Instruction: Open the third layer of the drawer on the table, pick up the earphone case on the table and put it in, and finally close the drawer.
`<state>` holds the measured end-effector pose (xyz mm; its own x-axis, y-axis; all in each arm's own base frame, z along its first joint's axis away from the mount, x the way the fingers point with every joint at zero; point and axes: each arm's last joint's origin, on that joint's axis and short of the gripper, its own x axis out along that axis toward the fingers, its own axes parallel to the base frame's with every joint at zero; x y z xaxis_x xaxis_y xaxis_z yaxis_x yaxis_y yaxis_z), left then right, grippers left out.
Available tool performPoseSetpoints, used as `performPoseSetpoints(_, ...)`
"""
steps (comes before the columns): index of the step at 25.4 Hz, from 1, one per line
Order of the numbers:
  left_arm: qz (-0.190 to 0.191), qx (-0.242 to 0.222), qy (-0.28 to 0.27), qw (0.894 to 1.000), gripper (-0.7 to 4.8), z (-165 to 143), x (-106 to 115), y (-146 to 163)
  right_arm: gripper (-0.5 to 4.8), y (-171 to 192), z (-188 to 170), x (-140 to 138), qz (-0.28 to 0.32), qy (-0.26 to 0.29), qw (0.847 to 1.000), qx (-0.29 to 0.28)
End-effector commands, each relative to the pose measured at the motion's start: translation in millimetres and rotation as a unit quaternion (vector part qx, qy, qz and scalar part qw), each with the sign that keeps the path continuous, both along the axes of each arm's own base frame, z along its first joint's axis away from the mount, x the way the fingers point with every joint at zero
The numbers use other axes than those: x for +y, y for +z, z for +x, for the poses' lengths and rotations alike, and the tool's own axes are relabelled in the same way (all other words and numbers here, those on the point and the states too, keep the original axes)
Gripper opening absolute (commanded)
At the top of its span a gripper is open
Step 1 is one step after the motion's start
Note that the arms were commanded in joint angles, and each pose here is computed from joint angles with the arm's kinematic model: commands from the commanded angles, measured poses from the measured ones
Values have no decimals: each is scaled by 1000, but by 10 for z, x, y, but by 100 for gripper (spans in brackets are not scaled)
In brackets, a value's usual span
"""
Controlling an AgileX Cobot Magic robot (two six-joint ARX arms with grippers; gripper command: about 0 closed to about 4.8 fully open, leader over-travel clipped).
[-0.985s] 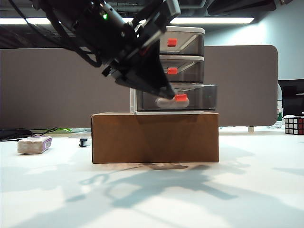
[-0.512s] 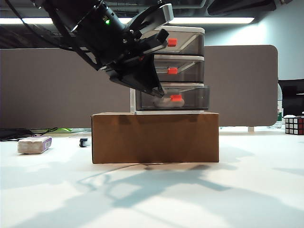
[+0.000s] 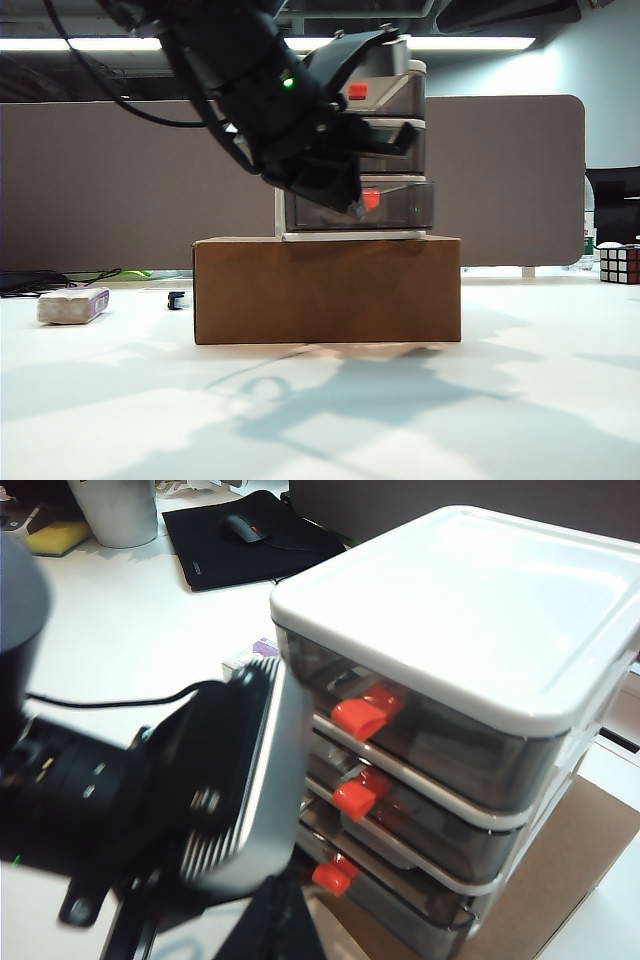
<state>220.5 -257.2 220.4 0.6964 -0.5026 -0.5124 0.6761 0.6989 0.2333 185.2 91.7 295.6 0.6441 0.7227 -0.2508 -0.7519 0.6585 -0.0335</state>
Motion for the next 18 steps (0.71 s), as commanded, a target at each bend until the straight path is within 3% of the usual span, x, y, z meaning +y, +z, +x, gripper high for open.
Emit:
performPoseSetpoints(1, 6, -32, 22, 999, -6, -79, -67, 49, -5, 25, -2, 0, 1, 0, 1000, -10)
performPoseSetpoints(18, 45, -63, 78, 994, -6, 45, 61, 50, -5, 23, -4, -1, 0, 0, 1000, -8)
